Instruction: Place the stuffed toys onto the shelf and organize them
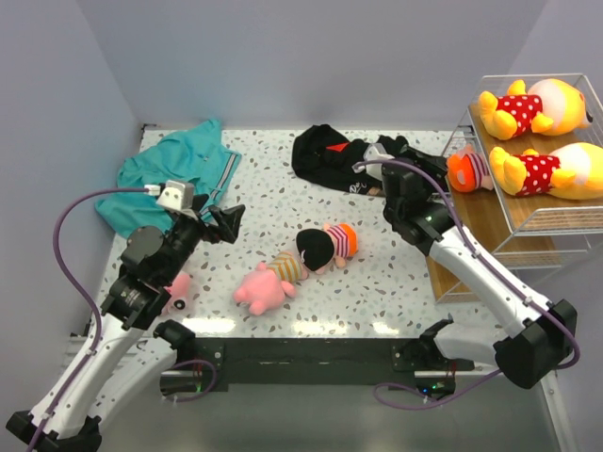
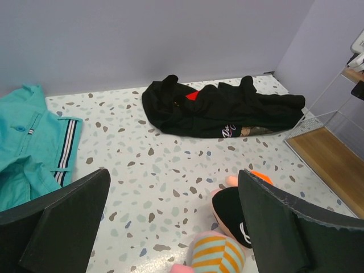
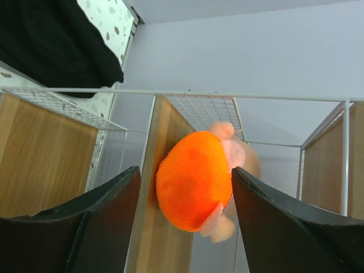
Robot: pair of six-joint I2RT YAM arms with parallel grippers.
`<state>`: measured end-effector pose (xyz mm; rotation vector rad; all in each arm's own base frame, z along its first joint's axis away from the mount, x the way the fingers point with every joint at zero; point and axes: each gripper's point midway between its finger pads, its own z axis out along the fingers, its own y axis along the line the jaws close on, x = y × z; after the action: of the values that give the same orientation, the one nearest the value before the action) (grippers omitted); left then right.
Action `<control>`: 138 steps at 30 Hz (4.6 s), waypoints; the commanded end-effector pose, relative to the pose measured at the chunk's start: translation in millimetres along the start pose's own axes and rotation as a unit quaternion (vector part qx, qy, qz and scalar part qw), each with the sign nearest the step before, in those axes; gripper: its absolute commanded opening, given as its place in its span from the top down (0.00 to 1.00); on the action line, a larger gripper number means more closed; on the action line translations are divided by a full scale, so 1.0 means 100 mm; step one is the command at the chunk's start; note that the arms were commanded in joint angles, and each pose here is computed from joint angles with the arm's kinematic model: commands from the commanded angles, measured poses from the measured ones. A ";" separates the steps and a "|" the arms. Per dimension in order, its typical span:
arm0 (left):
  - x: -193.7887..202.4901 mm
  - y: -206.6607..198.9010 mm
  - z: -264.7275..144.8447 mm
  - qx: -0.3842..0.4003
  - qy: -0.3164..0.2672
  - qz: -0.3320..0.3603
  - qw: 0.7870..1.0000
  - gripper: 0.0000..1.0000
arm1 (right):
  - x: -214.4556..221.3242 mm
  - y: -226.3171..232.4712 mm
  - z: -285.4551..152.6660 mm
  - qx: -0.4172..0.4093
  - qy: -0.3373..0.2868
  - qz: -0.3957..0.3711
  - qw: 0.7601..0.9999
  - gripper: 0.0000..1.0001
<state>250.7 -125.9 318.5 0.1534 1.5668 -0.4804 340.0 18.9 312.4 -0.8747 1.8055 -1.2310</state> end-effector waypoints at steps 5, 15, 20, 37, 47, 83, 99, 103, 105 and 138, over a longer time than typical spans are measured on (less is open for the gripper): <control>-0.21 -0.01 -0.04 -0.004 -0.031 -0.006 1.000 0.00 | -0.15 -0.05 0.03 -0.016 -0.042 0.013 0.999 0.59; -0.20 -0.01 -0.04 -0.003 -0.030 -0.006 1.000 0.00 | 0.20 -0.25 0.25 0.015 0.037 0.044 0.998 0.66; -0.18 -0.03 -0.03 0.001 -0.026 -0.006 1.000 0.00 | 0.19 -0.22 0.31 0.010 0.034 0.043 0.998 0.66; 0.16 0.12 0.17 -0.062 0.051 -0.061 0.995 0.02 | -1.32 0.37 -0.89 -0.271 -0.226 0.234 0.906 0.39; 0.69 0.15 0.42 -0.063 0.202 0.008 0.977 0.02 | -1.38 1.05 -1.72 -0.477 -0.302 0.365 0.741 0.01; 2.50 -0.97 1.28 0.128 0.430 -0.114 0.887 0.30 | -1.16 1.05 -1.97 -0.519 -0.265 0.430 0.690 0.01; 0.95 -0.95 1.27 0.173 0.243 -0.062 0.953 1.00 | -1.61 0.49 -2.38 -0.575 -0.306 0.508 0.564 0.03; 0.53 -0.76 1.05 0.204 0.188 -0.071 0.958 1.00 | -1.70 0.08 -2.58 -0.577 -0.355 0.511 0.529 0.06; 0.37 -0.76 0.89 0.229 0.154 -0.061 0.959 1.00 | -1.72 -0.14 -2.67 -0.571 -0.384 0.512 0.514 0.08; -0.84 -1.35 -0.39 0.410 -0.070 0.021 0.909 1.00 | -1.32 -0.44 -2.92 -0.580 -0.434 0.412 0.552 0.06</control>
<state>181.9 -223.5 383.1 0.7626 1.2665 -1.1218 171.0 241.0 426.3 -0.6995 1.6563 1.0186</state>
